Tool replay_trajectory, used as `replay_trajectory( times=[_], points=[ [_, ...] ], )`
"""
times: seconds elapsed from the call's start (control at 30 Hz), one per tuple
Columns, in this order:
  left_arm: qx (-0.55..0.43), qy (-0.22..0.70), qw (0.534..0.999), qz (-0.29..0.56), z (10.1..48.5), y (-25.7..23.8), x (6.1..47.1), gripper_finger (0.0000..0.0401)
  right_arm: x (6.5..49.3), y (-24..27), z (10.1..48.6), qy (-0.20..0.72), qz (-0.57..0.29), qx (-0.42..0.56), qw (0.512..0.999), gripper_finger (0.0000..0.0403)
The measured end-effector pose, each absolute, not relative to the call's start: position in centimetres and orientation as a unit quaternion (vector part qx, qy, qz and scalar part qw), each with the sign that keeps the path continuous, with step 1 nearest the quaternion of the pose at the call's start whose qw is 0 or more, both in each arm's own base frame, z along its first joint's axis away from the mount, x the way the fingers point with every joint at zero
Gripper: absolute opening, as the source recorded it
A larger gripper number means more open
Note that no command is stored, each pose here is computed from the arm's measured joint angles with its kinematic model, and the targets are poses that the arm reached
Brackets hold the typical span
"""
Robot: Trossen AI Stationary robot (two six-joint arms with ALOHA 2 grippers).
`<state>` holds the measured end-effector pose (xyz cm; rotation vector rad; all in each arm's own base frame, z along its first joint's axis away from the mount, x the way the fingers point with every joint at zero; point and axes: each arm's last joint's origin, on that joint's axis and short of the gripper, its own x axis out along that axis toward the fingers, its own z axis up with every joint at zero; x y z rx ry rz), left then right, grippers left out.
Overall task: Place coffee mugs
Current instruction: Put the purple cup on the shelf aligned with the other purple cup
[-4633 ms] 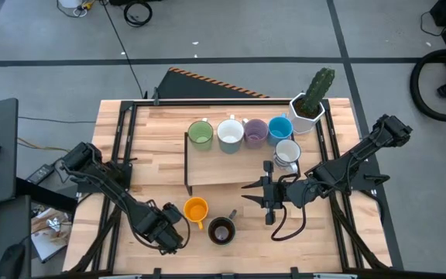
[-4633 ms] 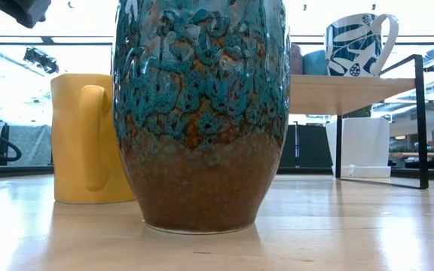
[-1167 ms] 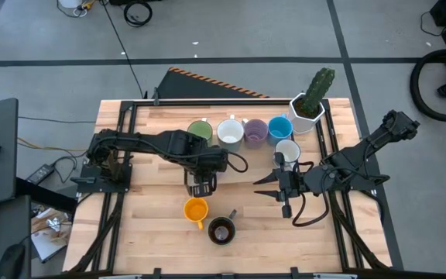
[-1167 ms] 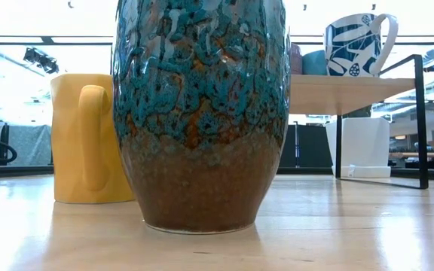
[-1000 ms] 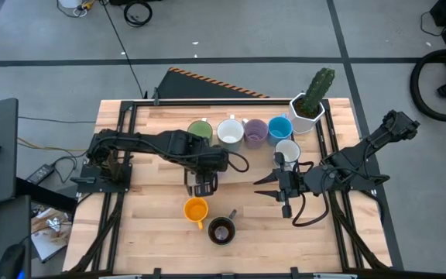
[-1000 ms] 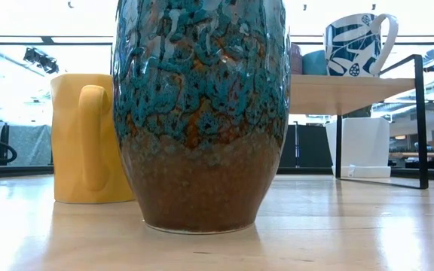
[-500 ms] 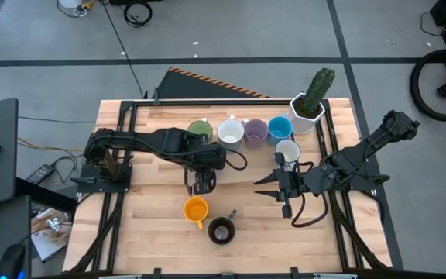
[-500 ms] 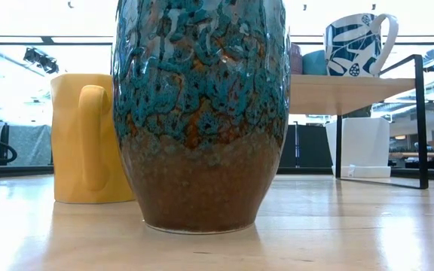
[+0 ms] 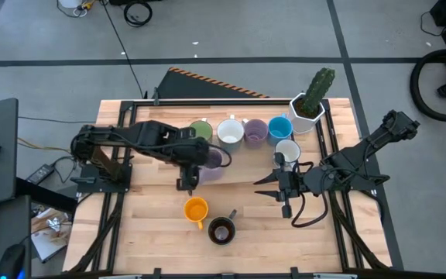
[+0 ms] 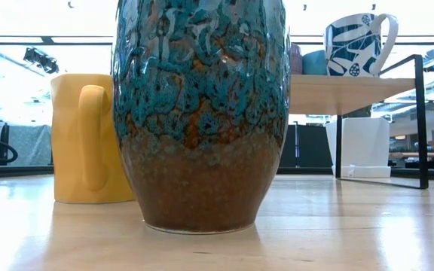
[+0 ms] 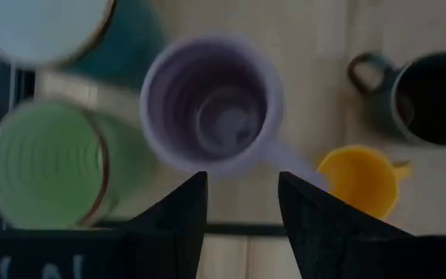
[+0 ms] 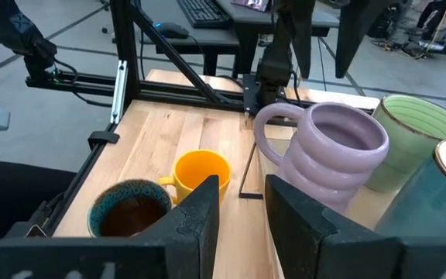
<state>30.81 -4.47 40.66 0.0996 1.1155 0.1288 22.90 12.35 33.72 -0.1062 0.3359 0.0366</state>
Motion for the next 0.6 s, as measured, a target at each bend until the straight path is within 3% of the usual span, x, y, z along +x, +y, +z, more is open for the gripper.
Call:
replay_trajectory(
  times=[0.33,0.6],
  points=[
    [0.058,0.591,0.801,0.075,36.3,-6.5,29.6,0.0165,22.9,12.4,33.8,0.164,0.019,-0.051,0.985,0.0112],
    [0.026,0.564,0.824,0.033,35.4,-7.9,30.4,0.0165,22.9,12.4,33.8,0.161,0.019,-0.049,0.986,0.0112]
  ],
)
